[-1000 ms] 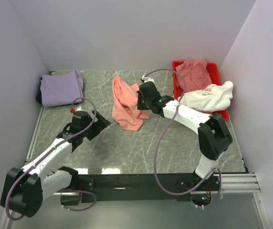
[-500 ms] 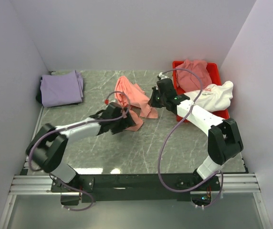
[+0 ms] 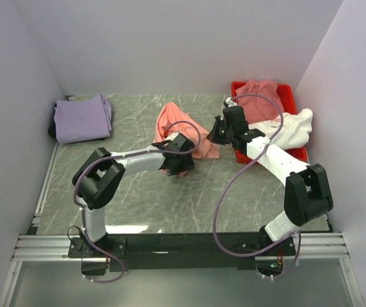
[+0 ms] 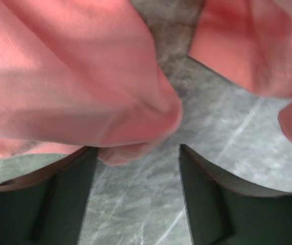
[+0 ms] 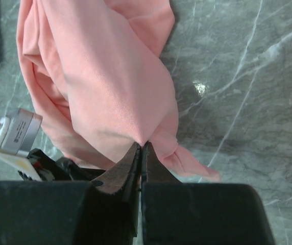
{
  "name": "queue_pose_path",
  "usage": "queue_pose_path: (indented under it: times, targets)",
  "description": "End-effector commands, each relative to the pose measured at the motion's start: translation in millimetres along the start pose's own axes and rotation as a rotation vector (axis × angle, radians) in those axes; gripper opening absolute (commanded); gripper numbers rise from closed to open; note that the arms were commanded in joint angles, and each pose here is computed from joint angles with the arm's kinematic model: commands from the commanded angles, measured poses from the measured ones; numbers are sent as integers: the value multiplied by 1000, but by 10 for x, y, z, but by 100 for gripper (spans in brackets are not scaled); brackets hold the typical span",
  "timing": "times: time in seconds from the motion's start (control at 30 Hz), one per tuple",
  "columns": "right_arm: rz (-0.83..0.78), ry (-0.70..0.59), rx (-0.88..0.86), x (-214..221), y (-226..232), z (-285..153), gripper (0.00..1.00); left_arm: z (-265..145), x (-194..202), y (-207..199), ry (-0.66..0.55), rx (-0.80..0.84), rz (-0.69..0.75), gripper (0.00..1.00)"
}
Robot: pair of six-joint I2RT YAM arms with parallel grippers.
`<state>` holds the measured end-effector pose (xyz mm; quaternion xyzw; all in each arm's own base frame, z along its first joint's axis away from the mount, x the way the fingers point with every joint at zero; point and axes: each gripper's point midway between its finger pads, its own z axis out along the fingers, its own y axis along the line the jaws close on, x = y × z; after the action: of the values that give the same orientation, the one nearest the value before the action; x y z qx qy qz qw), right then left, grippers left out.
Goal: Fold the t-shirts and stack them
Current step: Flatten the tshirt out
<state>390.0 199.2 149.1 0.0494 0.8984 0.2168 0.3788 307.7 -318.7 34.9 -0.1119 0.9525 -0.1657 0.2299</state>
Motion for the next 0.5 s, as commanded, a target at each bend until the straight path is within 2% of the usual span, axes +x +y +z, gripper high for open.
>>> queue_pose_path:
  times: [0.0,0.07,0.27,0.3,0.4,0.47]
  targets:
    - [13,-49,-47,-97,62,-88,0,33,12,194,-15,-160,17,69]
    - [14,-51,-54,-88,56,-86,0,69,52,244,-9,-190,16,63]
    - [22,-61,-51,-90,-5,-104,0,118,70,476,-20,-323,1,31]
    - [25,-61,-53,-91,-10,-107,0,124,78,502,-15,-339,6,21]
    - [23,-66,-57,-93,-17,-124,0,127,93,531,-14,-342,12,3]
    - [10,-73,-58,-108,-14,-154,0,37,10,491,-46,-325,7,1]
